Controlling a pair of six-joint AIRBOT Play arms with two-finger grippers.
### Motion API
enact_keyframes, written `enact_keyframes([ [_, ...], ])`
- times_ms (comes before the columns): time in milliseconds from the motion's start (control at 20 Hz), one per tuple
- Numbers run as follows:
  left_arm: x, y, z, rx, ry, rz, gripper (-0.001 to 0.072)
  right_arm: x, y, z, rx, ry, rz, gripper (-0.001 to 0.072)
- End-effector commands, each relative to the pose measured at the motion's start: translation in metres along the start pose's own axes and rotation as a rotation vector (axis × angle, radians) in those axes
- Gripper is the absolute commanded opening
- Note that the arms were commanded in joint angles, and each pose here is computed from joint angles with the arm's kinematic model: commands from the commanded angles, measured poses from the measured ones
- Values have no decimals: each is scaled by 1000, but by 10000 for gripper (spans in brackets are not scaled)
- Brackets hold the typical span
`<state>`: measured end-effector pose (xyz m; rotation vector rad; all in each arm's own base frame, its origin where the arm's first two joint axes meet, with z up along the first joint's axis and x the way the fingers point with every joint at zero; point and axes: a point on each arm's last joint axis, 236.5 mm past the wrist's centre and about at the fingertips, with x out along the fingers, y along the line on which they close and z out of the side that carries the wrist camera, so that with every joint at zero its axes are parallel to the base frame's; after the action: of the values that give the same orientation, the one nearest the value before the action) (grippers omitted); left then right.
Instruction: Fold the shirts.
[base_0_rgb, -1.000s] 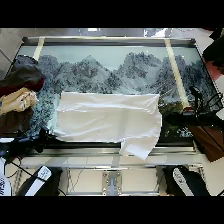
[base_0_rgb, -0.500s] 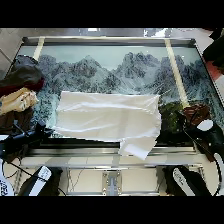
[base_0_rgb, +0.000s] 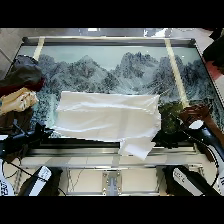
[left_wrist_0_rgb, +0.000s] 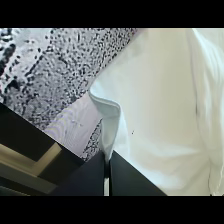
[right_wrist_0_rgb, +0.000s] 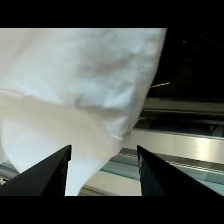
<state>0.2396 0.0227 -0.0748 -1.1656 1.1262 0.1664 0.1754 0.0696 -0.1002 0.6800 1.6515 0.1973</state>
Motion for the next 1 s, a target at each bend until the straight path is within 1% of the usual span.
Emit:
enact_keyframes([
  [0,0,0,0,1,0,0,12,12,-3,8,55,10,20,484],
  [100,0,0,0,1,0,0,12,16,1,13,54,2,45,478],
  [150,0,0,0,1,-1,-1,12,15,7,14,36,-3,68,393],
  [200,0,-1,0,0,0,-1,11,14,15,15,11,-7,104,174],
  [250,0,-3,1,-4,-3,-10,12,12,28,12,-25,-1,159,29],
  [350,-4,-19,6,-21,-16,-70,11,5,52,2,-94,39,258,16],
  [450,-17,-45,16,5,-24,-130,11,-11,64,-8,-147,90,284,15],
  [550,-34,-65,29,66,-46,-149,11,-33,75,-8,-220,72,280,15],
  [650,-50,-82,44,118,-86,-161,11,-61,91,2,-284,-7,264,16],
  [800,-69,-102,60,185,-140,-171,11,-116,120,43,-376,-236,220,15],
  [950,-74,-124,62,299,-157,-177,9,-162,142,88,-398,-431,195,14],
])
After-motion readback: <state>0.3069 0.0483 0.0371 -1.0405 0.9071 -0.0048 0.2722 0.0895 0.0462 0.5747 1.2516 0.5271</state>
